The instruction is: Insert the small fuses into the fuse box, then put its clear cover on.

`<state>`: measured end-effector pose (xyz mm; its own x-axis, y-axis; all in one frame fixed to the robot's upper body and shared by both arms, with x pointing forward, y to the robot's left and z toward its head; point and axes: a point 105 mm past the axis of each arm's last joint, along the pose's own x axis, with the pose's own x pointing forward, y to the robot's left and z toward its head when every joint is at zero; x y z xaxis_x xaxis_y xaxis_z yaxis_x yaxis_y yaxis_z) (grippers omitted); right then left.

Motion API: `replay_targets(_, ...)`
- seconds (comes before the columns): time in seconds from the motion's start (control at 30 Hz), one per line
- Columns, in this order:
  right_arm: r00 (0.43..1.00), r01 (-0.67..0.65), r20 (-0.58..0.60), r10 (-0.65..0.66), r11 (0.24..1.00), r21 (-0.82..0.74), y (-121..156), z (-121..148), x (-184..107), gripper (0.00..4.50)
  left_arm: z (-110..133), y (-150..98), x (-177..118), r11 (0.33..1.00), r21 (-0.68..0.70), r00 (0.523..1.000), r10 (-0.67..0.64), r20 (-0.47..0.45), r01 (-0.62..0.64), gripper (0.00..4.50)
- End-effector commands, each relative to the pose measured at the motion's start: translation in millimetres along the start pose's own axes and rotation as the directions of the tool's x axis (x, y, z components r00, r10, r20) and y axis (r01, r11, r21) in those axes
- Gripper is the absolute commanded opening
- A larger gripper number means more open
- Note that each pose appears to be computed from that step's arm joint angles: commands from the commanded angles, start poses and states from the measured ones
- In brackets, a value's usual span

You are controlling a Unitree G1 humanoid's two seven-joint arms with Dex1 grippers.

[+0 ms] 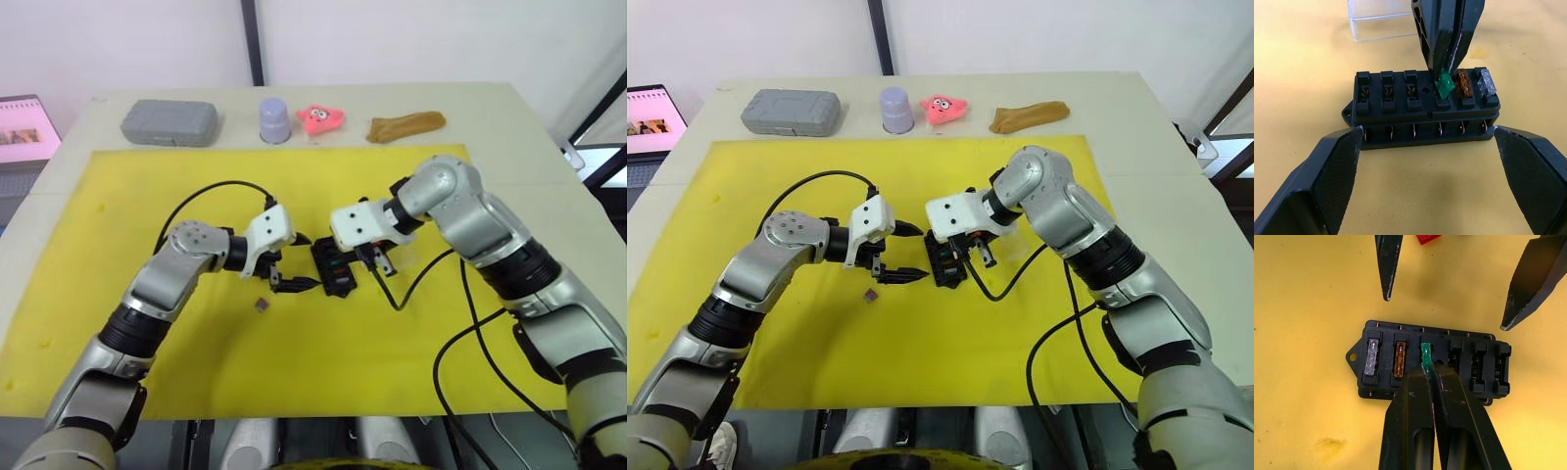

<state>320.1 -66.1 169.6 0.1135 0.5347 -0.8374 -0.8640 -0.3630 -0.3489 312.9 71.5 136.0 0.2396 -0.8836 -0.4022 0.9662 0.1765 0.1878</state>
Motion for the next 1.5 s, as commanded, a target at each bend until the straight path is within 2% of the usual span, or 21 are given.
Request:
replay_targets(0.03,0.999,-0.051,-0.012,0.051,0.999,-0.01,7.6,1.7,11.8,0.0,13.4,1.3,-4.5,0.999,0.052,0.999,0.008,0.037,-0.01,4.46)
replay_targets(0.37,0.998,-0.06,0.011,0.06,0.997,0.047,8.3,11.0,13.7,0.0,12.8,0.7,-4.6,0.999,0.049,0.999,0.01,0.036,-0.012,4.46)
replay_targets(0.93,1.0,-0.011,-0.001,0.011,0.99,0.139,3.8,3.7,13.1,0.0,12.0,0.8,-4.9,0.999,0.047,0.999,0.012,0.032,-0.014,4.46)
replay_targets(1.3,1.0,0.017,-0.012,-0.015,0.994,0.11,2.1,3.3,11.5,0.0,12.6,3.0,-4.5,0.999,0.053,1.0,0.01,0.028,-0.011,4.46)
replay_targets(1.4,1.0,0.027,-0.014,-0.026,0.994,0.107,0.7,3.4,10.5,0.94,12.7,3.2,-4.6,0.998,0.054,1.0,0.01,0.028,-0.011,4.5)
replay_targets(1.5,0.999,0.047,-0.008,-0.047,0.993,0.109,-3.4,5.1,6.8,0.94,12.2,3.4,-5.1,0.998,0.054,1.0,0.011,0.027,-0.013,4.5)
